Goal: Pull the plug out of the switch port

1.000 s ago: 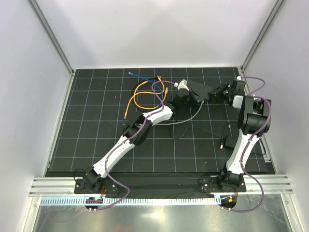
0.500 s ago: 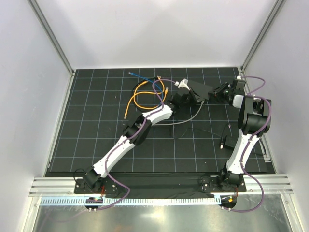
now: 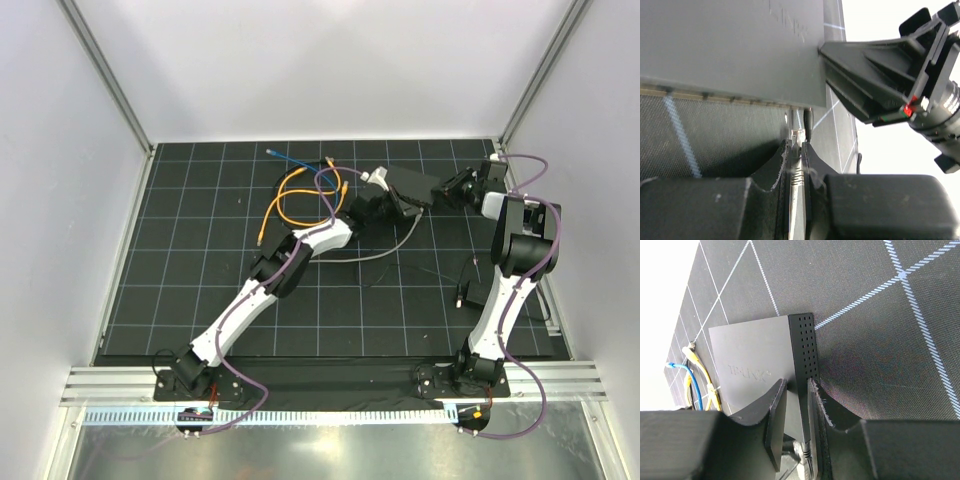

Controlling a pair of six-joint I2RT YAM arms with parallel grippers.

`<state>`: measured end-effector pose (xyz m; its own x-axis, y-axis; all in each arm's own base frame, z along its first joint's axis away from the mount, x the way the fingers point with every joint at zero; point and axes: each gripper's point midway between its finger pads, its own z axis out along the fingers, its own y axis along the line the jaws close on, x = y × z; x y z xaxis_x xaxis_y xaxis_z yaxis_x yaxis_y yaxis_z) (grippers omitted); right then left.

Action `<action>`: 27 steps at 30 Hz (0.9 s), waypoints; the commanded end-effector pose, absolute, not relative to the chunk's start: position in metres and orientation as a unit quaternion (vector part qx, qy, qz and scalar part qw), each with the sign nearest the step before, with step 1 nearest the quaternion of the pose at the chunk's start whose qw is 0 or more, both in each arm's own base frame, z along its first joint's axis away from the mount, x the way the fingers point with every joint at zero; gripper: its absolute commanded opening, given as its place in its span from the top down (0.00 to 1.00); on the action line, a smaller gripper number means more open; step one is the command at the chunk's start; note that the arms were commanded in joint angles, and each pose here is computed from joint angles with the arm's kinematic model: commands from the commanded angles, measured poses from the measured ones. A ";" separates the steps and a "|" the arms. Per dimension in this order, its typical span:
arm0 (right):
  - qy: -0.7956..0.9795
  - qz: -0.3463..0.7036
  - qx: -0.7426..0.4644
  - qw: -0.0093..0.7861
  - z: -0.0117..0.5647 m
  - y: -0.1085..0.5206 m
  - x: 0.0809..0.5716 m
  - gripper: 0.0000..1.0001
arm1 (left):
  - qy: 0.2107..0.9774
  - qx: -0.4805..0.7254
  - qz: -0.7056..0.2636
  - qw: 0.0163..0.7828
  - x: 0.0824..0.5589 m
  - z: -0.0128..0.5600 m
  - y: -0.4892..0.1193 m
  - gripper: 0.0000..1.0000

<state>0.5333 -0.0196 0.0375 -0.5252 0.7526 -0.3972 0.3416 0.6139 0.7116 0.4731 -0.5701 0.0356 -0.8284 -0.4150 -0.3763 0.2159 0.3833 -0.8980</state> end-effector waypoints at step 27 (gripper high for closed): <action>0.837 0.254 0.351 0.333 0.011 -0.032 0.517 0.71 | 0.778 -0.006 -0.496 0.387 0.515 0.173 -0.440 1.00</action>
<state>0.5327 -0.0227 0.0366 -0.5198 0.7557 -0.3984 0.3428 0.6116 0.7130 0.4908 -0.4734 0.1280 -0.7635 -0.3583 -0.5373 0.3275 0.5022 -0.8003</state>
